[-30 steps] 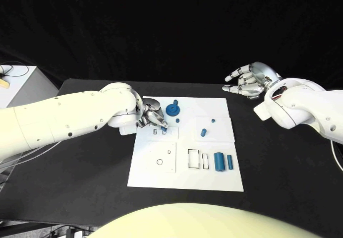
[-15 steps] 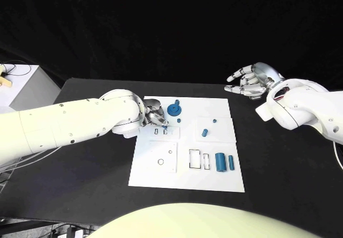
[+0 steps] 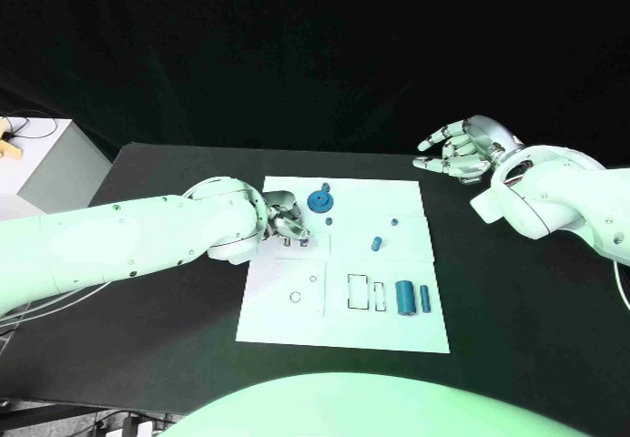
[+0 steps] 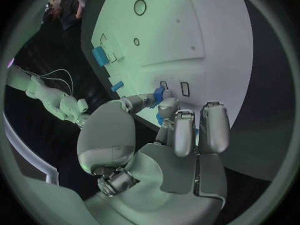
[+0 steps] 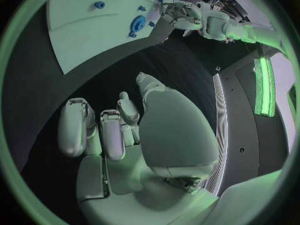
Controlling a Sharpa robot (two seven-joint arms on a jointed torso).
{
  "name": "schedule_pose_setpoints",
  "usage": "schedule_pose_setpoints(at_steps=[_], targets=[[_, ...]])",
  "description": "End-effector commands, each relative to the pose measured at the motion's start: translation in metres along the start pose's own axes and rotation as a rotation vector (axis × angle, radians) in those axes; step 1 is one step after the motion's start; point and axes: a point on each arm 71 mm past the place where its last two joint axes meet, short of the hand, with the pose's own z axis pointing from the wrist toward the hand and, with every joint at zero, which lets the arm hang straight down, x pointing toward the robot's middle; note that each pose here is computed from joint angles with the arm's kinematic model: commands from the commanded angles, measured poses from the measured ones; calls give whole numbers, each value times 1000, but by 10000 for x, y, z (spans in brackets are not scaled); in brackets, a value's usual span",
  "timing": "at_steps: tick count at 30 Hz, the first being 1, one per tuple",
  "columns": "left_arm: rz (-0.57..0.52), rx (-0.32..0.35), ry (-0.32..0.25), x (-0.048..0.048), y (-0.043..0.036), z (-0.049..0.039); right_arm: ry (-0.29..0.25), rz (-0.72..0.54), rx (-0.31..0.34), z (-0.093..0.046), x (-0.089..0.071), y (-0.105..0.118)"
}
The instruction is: Assemble the parts on the task board
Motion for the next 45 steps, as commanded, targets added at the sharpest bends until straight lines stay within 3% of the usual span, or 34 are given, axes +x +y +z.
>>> schedule_pose_setpoints(at_steps=[1, 45], targets=[[6, 13, -23, 4, -22, -9, 16, -5, -8, -4, 14, 2], [57, 8, 37, 75, -7, -12, 27, -6, 0, -5, 25, -25]])
